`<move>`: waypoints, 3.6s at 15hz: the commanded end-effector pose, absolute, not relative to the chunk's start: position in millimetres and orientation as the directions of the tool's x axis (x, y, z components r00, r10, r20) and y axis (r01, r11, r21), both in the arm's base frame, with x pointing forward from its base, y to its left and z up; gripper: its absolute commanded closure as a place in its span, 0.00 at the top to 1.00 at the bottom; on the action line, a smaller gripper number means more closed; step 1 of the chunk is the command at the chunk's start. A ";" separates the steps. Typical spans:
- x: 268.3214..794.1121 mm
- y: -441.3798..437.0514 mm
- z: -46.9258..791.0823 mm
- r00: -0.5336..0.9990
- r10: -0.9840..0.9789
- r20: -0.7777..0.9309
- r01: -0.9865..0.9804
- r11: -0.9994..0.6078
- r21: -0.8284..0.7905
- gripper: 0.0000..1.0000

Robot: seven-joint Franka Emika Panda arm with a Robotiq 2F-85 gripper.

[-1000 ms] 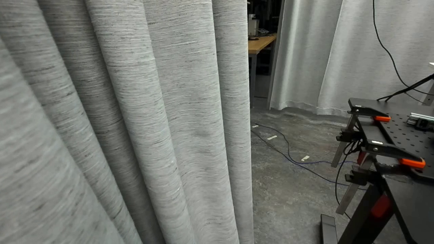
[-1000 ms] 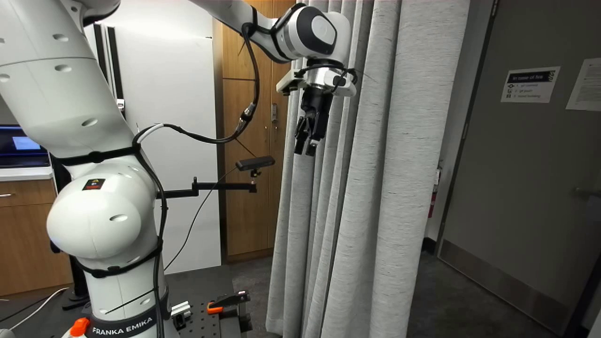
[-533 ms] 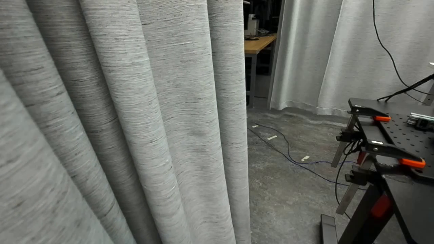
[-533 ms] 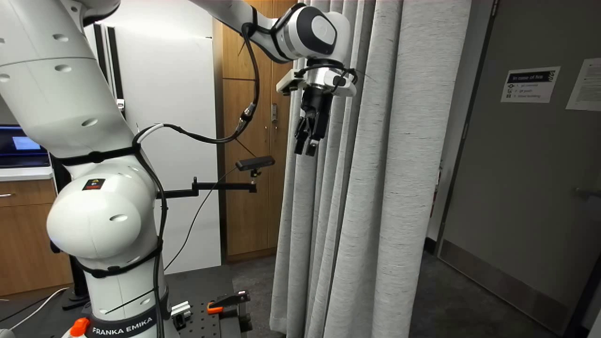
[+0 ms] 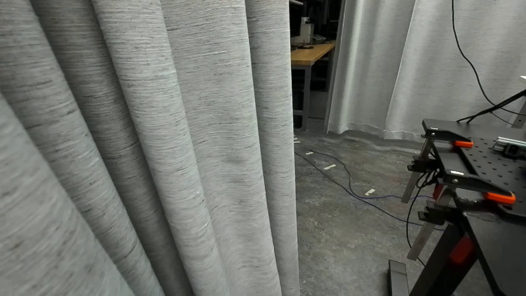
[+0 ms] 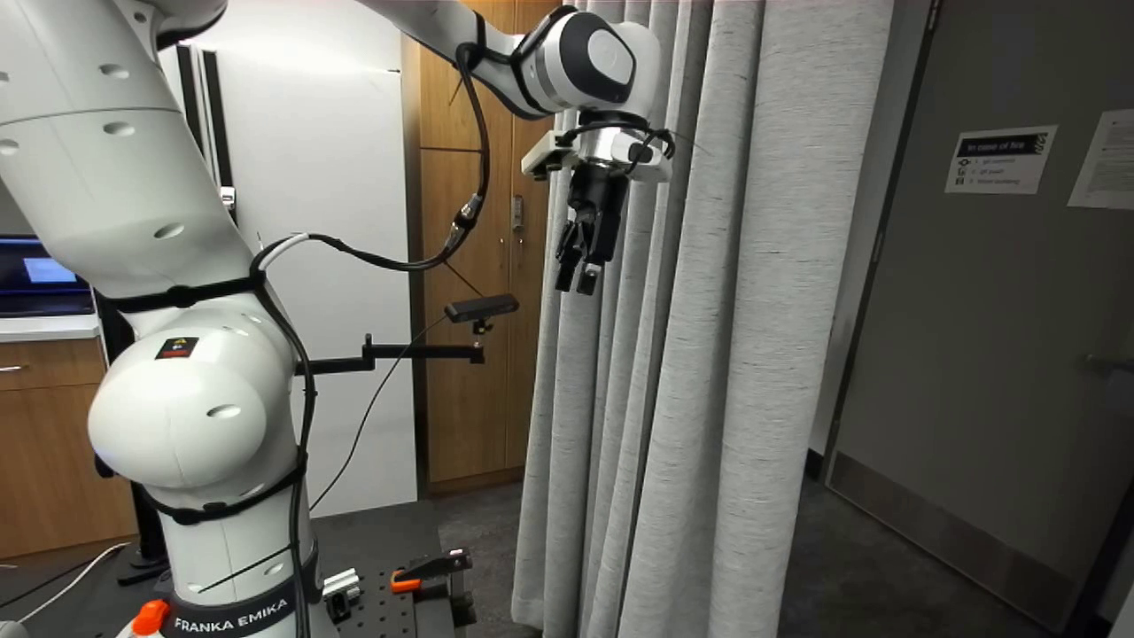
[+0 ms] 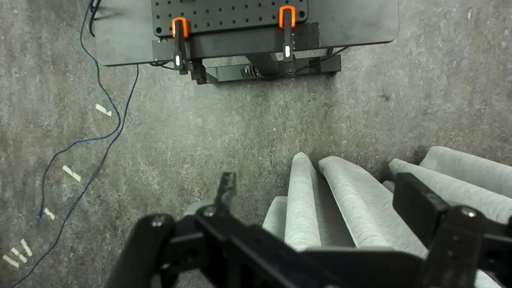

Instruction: Close the curtains

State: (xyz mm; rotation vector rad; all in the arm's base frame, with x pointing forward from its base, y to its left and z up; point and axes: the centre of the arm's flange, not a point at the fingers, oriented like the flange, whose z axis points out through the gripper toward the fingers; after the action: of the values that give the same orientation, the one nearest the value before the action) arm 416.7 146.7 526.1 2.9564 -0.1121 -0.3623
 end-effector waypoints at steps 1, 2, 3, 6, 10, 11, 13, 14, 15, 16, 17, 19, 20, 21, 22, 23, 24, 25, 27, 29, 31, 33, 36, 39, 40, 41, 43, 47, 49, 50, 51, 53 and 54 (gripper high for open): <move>416.7 146.7 526.1 0.968 -0.094 -0.234 -0.055 -0.984 0.168 1.00; 416.7 146.7 526.1 0.968 -0.094 -0.234 -0.055 -0.984 0.168 1.00; 416.7 146.7 526.1 0.968 -0.094 -0.234 -0.055 -0.984 0.168 1.00; 416.7 146.7 526.1 0.968 -0.094 -0.234 -0.055 -0.984 0.168 1.00; 417.4 145.2 525.1 0.970 -0.085 -0.228 -0.051 -0.987 0.152 1.00; 418.5 144.2 523.8 0.971 -0.088 -0.220 -0.056 -0.988 0.147 1.00; 421.8 140.0 520.8 0.972 -0.106 -0.208 -0.075 -0.986 0.151 1.00; 423.3 136.9 519.8 0.973 -0.111 -0.200 -0.082 -0.985 0.150 1.00; 425.2 132.9 519.0 0.975 -0.121 -0.184 -0.094 -0.984 0.148 1.00; 428.0 126.3 519.1 0.978 -0.127 -0.166 -0.103 -0.984 0.142 1.00; 430.9 118.1 519.7 0.981 -0.130 -0.144 -0.111 -0.985 0.136 1.00; 436.9 100.5 518.6 0.984 -0.140 -0.113 -0.126 -0.984 0.125 1.00; 438.6 91.4 517.6 0.983 -0.149 -0.106 -0.137 -0.984 0.117 1.00; 439.7 79.9 516.6 0.982 -0.162 -0.097 -0.152 -0.983 0.108 1.00; 440.6 69.3 515.8 0.981 -0.171 -0.086 -0.162 -0.982 0.097 1.00; 442.1 58.0 514.3 0.982 -0.174 -0.073 -0.168 -0.982 0.084 1.00; 444.0 46.7 512.2 0.984 -0.164 -0.062 -0.160 -0.985 0.069 1.00; 446.8 35.3 509.4 0.986 -0.160 -0.051 -0.157 -0.986 0.051 1.00; 453.1 15.3 502.1 0.987 -0.158 -0.038 -0.157 -0.987 0.029 1.00; 461.1 -2.5 492.4 0.990 -0.142 -0.024 -0.142 -0.990 0.002 1.00; 469.4 -17.0 480.6 0.999 -0.051 0.010 -0.050 -0.997 -0.061 1.00; 479.4 -25.7 467.0 0.998 0.020 0.053 0.027 -0.991 -0.131 1.00; 490.3 -34.5 451.6 0.986 0.118 0.119 0.142 -0.966 -0.216 1.00; 497.0 -36.2 443.4 0.956 0.232 0.178 0.274 -0.924 -0.267 1.00; 494.4 -36.5 444.6 0.952 0.245 0.185 0.287 -0.924 -0.252 1.00; 491.2 -37.2 446.5 0.945 0.262 0.197 0.304 -0.924 -0.232 1.00; 484.6 -37.9 457.1 0.941 0.257 0.219 0.298 -0.938 -0.179 1.00; 488.0 -34.0 458.7 0.952 0.246 0.184 0.285 -0.930 -0.230 1.00; 484.6 -33.3 464.1 0.951 0.250 0.184 0.289 -0.928 -0.234 1.00; 484.1 -33.3 465.1 0.950 0.250 0.185 0.290 -0.928 -0.234 1.00; 484.0 -33.4 465.4 0.950 0.250 0.186 0.290 -0.928 -0.234 1.00; 483.9 -33.4 465.2 0.950 0.250 0.185 0.290 -0.928 -0.234 1.00; 483.9 -33.4 465.1 0.950 0.250 0.185 0.290 -0.928 -0.234 1.00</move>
State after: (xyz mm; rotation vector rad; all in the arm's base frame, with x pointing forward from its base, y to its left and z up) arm 483.9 -33.4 465.1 3.3601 0.4733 0.2614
